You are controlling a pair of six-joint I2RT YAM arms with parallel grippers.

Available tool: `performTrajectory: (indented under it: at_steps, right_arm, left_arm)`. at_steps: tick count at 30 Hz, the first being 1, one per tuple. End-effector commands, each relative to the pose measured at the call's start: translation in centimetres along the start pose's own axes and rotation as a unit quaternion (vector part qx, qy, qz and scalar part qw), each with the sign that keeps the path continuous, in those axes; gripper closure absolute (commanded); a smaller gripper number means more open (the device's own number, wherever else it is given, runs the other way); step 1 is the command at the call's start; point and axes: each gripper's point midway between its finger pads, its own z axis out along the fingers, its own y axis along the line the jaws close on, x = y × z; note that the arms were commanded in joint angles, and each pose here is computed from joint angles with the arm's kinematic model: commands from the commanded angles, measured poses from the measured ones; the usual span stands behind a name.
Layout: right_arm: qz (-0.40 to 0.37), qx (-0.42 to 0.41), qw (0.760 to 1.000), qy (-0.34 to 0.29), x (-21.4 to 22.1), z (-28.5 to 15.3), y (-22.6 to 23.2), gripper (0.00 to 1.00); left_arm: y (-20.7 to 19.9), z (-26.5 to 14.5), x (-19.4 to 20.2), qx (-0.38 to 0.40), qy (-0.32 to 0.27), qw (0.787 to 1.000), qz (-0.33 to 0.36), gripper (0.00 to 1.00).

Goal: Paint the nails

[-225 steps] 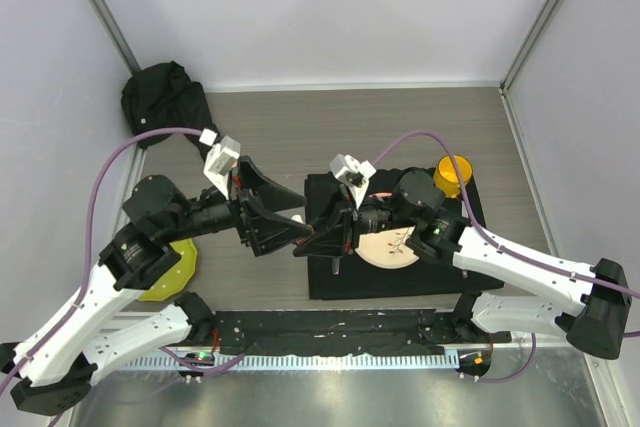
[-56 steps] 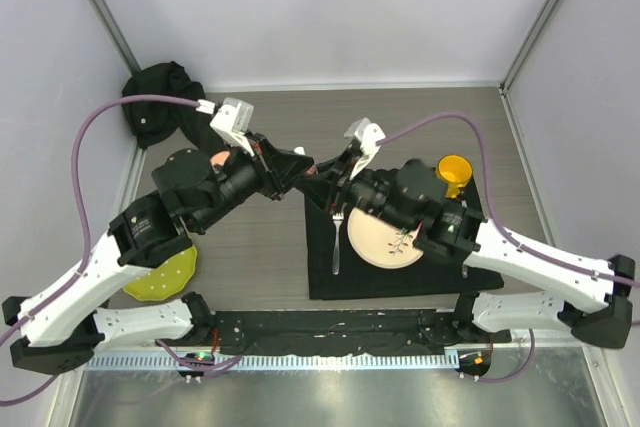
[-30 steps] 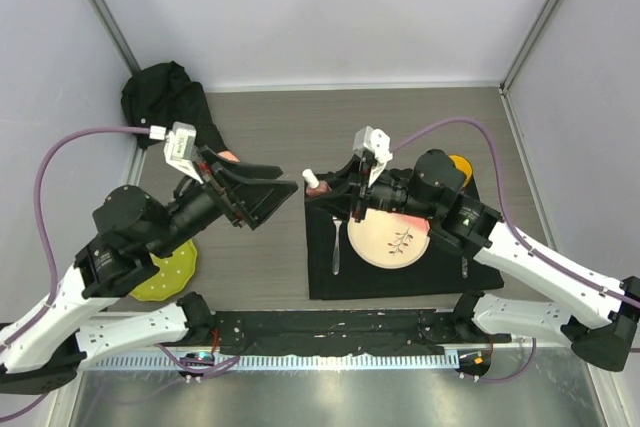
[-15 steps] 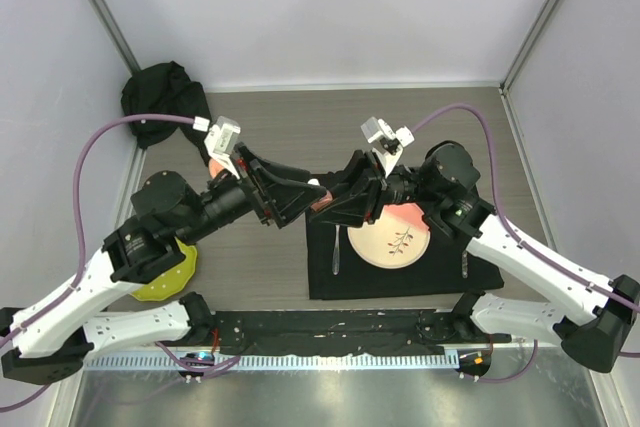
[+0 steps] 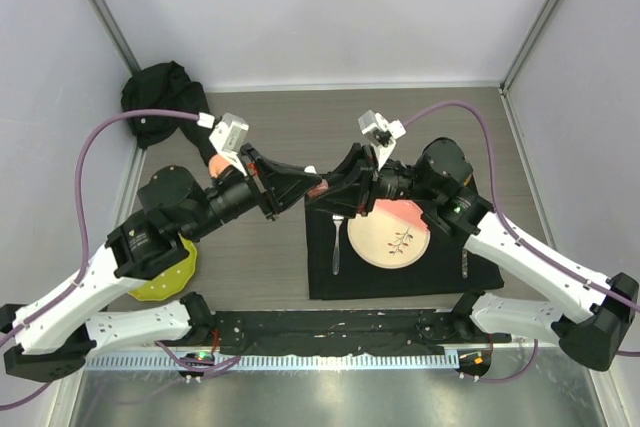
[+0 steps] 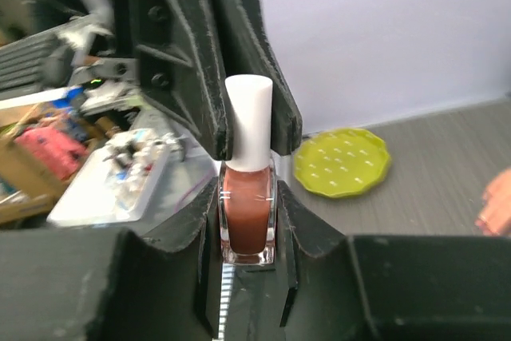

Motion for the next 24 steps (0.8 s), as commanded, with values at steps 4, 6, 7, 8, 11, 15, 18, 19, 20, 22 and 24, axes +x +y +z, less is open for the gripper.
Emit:
performTrajectory:
  at_steps: [4,6,7,8,11,15,18,19,20,22,24]
  right_arm:
    - [-0.157,0.51,0.845,-0.021,-2.1,-4.8,-9.4,0.99]
    - [-0.189,0.549,0.814,-0.016,-1.3,-3.9,-8.6,0.99]
    - [-0.198,0.581,0.789,-0.013,-1.2,-4.8,-9.1,0.99]
    - [-0.211,0.587,0.782,-0.005,-1.1,-4.8,-9.3,0.99]
    - [-0.23,0.57,0.789,0.015,-0.3,-3.5,-9.7,0.99]
    - [-0.213,0.504,0.837,0.006,0.2,-1.9,-9.3,0.99]
    - [-0.198,0.451,0.87,-0.003,0.1,-1.5,-8.8,0.99]
    - [-0.196,0.439,0.877,-0.009,-0.3,-1.7,-8.6,0.99]
    - [-0.194,0.434,0.88,-0.013,-0.5,-1.9,-8.8,0.99]
    - [-0.189,0.402,0.896,-0.013,-0.1,-1.6,-8.5,0.99]
    - [-0.187,0.392,0.9,-0.026,-0.7,-2.3,-8.3,0.99]
  left_arm:
    - [8.1,0.9,-1.9,-0.258,-0.057,0.964,0.001,1.0]
    - [9.6,1.9,-1.3,-0.324,-0.062,0.944,-0.005,1.0]
    - [11.2,1.3,-1.1,-0.375,-0.064,0.925,0.002,1.0]
    - [10.9,1.8,-1.8,-0.382,-0.071,0.921,-0.004,1.0]
    - [10.8,3.8,-1.3,-0.389,-0.053,0.92,-0.007,1.0]
    - [9.8,5.3,-0.9,-0.358,-0.042,0.933,-0.018,1.0]
    - [8.6,5.2,-0.8,-0.32,-0.042,0.946,-0.034,1.0]
    - [7.8,5.5,-1.4,-0.295,-0.056,0.953,-0.043,1.0]
    - [7.4,4.8,-1.3,-0.276,-0.057,0.958,-0.045,0.97]
    - [5.9,4.7,-2.0,-0.23,-0.074,0.969,-0.06,0.84]
    - [5.4,3.6,-2.4,-0.211,-0.083,0.972,-0.064,0.83]
